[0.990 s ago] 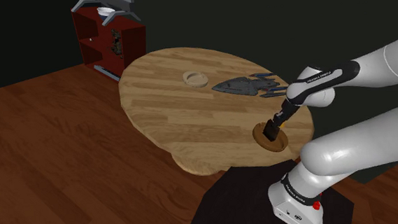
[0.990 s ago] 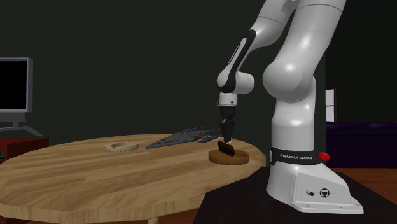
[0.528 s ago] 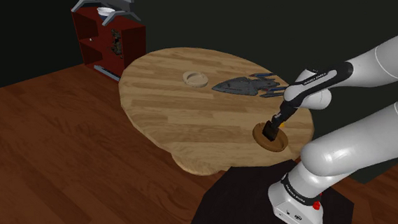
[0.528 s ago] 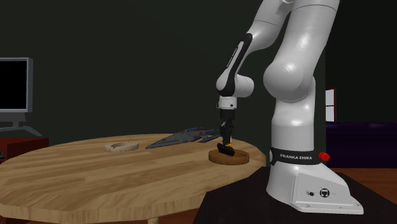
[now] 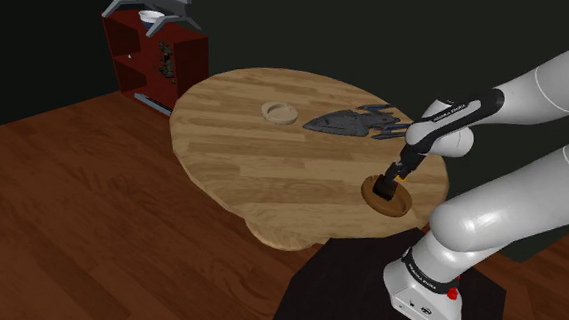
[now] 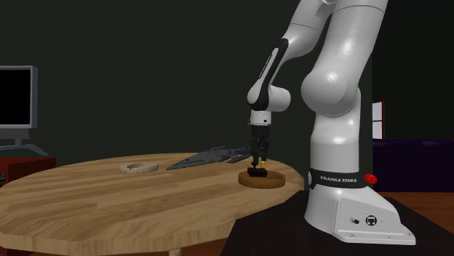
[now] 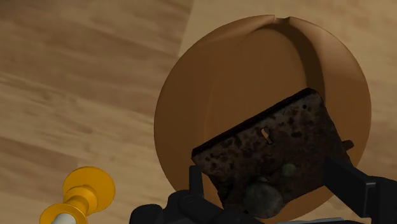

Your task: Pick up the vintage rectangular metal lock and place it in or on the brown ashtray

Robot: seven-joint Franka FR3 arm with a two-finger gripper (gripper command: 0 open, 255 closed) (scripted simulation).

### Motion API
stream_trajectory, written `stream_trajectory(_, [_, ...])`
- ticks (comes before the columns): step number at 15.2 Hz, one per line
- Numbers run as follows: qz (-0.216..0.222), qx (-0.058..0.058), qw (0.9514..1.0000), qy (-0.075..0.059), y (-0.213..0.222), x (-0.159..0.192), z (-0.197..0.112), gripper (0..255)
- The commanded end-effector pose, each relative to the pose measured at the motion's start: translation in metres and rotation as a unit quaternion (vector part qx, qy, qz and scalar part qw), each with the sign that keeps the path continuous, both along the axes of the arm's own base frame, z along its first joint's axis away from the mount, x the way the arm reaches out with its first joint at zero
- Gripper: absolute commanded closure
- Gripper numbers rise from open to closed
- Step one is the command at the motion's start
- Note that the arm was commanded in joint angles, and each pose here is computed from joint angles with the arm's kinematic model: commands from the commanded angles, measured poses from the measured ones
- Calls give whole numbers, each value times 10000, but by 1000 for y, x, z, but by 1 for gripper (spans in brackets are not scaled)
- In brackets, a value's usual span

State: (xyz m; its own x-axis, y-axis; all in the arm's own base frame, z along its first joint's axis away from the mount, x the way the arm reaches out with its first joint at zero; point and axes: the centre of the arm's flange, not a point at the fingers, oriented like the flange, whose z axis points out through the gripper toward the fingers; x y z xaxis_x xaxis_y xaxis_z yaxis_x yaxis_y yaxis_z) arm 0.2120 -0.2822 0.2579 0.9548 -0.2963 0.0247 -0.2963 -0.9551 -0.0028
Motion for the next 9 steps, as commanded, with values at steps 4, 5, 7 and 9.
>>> stream_trajectory(4, [0,1,10000,2,1,-2,39,0])
stream_trajectory(5, [0,1,10000,2,1,-2,50,0])
stream_trajectory(7, [0,1,10000,2,1,-2,50,0])
stream_trajectory(9, [0,1,10000,2,1,-2,50,0])
